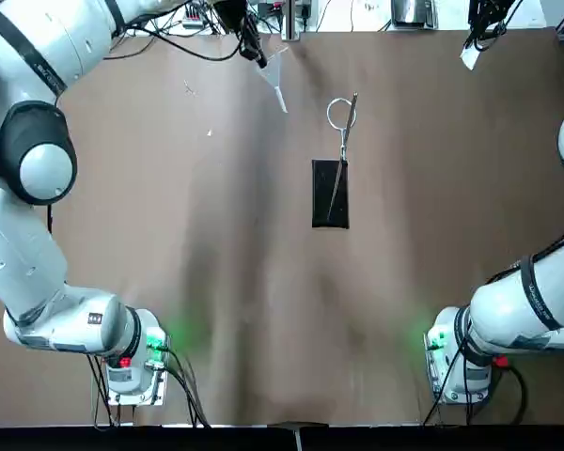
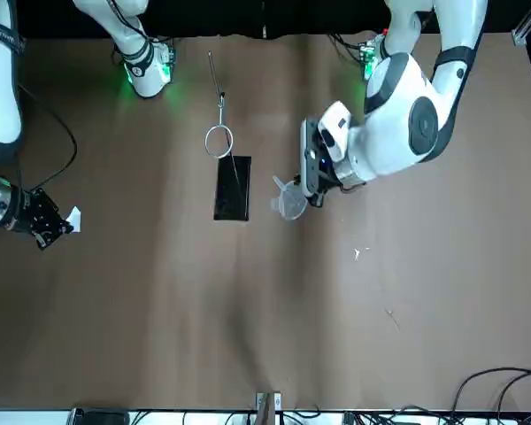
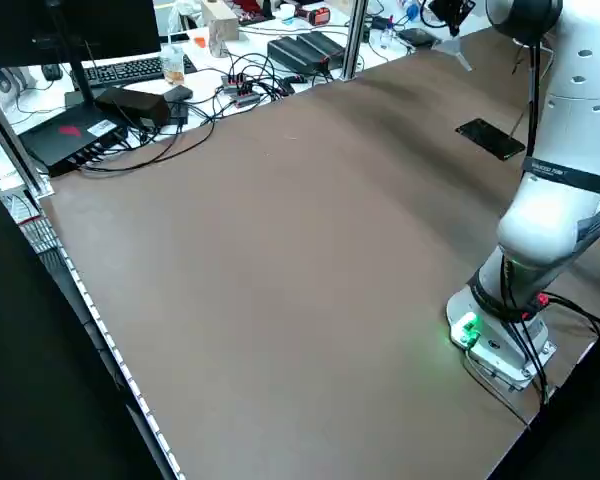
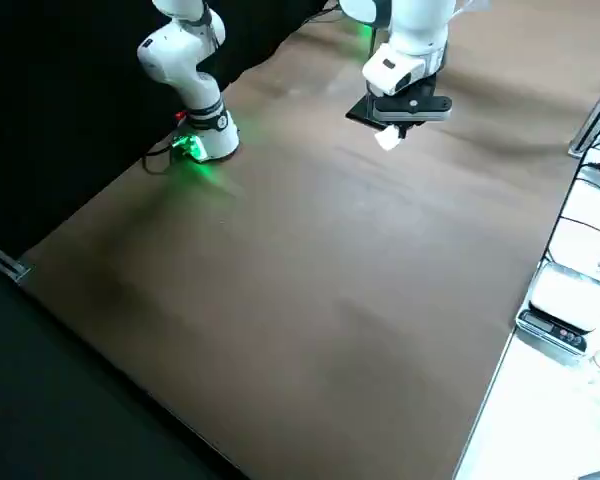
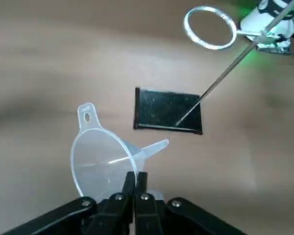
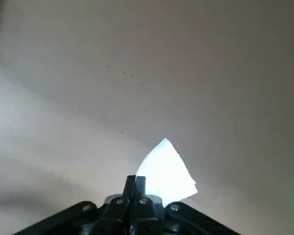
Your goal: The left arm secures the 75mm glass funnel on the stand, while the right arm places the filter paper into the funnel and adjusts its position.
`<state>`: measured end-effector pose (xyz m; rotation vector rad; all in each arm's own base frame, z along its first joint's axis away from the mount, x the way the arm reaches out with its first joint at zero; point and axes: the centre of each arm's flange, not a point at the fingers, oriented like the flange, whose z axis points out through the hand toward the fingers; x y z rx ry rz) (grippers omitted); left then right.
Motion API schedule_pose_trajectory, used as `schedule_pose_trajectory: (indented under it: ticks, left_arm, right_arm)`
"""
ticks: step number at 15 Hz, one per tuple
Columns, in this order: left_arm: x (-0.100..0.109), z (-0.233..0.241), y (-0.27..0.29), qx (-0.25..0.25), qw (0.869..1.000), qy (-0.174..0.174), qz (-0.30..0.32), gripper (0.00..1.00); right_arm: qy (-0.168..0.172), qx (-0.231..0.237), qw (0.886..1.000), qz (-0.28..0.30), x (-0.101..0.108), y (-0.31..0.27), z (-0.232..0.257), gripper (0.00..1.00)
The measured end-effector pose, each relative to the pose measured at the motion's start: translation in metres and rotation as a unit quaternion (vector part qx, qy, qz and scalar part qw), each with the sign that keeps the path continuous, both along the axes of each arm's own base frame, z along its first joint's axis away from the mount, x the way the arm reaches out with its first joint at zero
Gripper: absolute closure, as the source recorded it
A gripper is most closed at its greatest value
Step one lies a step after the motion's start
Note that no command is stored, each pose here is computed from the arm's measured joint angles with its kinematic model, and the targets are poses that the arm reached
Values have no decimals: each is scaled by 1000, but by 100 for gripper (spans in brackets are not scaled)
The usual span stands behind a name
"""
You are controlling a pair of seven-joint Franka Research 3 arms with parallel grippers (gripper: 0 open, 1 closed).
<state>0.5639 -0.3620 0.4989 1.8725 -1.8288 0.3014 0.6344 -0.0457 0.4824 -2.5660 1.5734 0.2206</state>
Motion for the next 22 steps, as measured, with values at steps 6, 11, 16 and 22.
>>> schedule_pose_trajectory:
  ticks: [6,11,16,22]
  left_arm:
    - [-19,25,-36,-166,973,-70,-146,97]
    - [-16,38,-36,-249,941,-120,-196,97]
    - [-15,80,-37,-253,928,-169,-213,97]
    - [-57,146,-49,-189,917,-243,-256,97]
  right_arm:
    - [0,0,1000,-2,0,-2,0,99]
    - [0,0,1000,-2,0,-2,0,99]
    - [0,0,1000,-2,0,-2,0,99]
    - [0,0,1000,-2,0,-2,0,99]
